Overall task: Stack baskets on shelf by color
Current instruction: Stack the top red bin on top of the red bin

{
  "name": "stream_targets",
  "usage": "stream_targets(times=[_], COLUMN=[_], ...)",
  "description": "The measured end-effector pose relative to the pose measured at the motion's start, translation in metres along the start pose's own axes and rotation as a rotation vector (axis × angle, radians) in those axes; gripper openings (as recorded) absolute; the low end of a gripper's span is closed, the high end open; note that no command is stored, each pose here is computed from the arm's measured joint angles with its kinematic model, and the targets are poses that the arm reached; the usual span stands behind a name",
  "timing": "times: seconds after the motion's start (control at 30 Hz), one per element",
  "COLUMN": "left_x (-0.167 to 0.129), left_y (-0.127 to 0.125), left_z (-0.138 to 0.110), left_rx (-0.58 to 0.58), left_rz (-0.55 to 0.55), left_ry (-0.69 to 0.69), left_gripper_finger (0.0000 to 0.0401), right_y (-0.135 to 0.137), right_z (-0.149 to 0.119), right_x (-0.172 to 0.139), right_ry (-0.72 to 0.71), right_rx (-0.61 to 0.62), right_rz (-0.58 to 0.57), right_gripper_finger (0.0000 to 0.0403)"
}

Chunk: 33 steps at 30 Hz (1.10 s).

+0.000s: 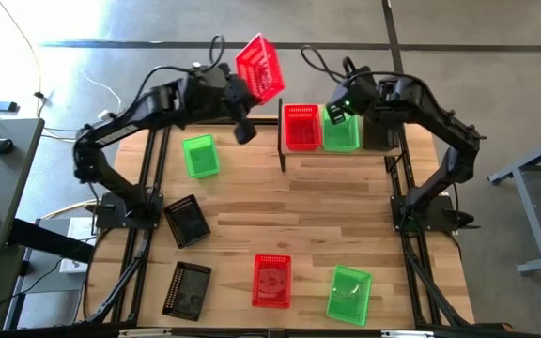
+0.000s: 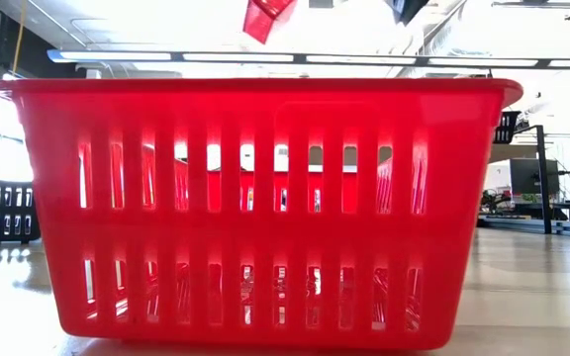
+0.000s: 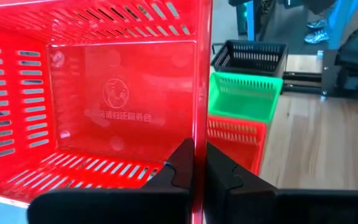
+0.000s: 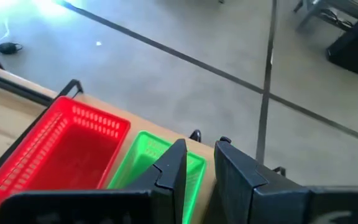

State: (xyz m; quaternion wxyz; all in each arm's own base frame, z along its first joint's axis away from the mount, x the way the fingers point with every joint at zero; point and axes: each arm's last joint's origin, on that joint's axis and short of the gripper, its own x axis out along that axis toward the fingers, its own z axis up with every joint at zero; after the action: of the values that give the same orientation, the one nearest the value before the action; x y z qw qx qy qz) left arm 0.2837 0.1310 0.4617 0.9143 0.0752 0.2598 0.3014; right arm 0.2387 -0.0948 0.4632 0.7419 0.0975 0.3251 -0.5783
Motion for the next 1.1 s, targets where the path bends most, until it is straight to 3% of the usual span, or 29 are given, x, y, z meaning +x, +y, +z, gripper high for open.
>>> stream_targets(times=[0.47, 0.83, 1.1], left_x=[0.079, 0.110, 0.128], left_y=[-0.035, -0.063, -0.068], left_z=[-0.008, -0.021, -0.031], left_rx=[0.036, 0.080, 0.107], left_rz=[-0.105, -0.203, -0.209], left_ry=[0.125, 0.197, 0.244], left_gripper_finger=[0.0000, 0.0000, 0.0000], right_y=[-0.006, -0.006, -0.006], right_z=[0.003, 0.003, 0.003], right_x=[0.007, 0.007, 0.007], right_ry=[0.023, 0.025, 0.025], right_rx=[-0.032, -0.046, -0.046], right_rz=[-0.010, -0.007, -0.006], right_gripper_finger=[0.0068, 0.0068, 0.0068])
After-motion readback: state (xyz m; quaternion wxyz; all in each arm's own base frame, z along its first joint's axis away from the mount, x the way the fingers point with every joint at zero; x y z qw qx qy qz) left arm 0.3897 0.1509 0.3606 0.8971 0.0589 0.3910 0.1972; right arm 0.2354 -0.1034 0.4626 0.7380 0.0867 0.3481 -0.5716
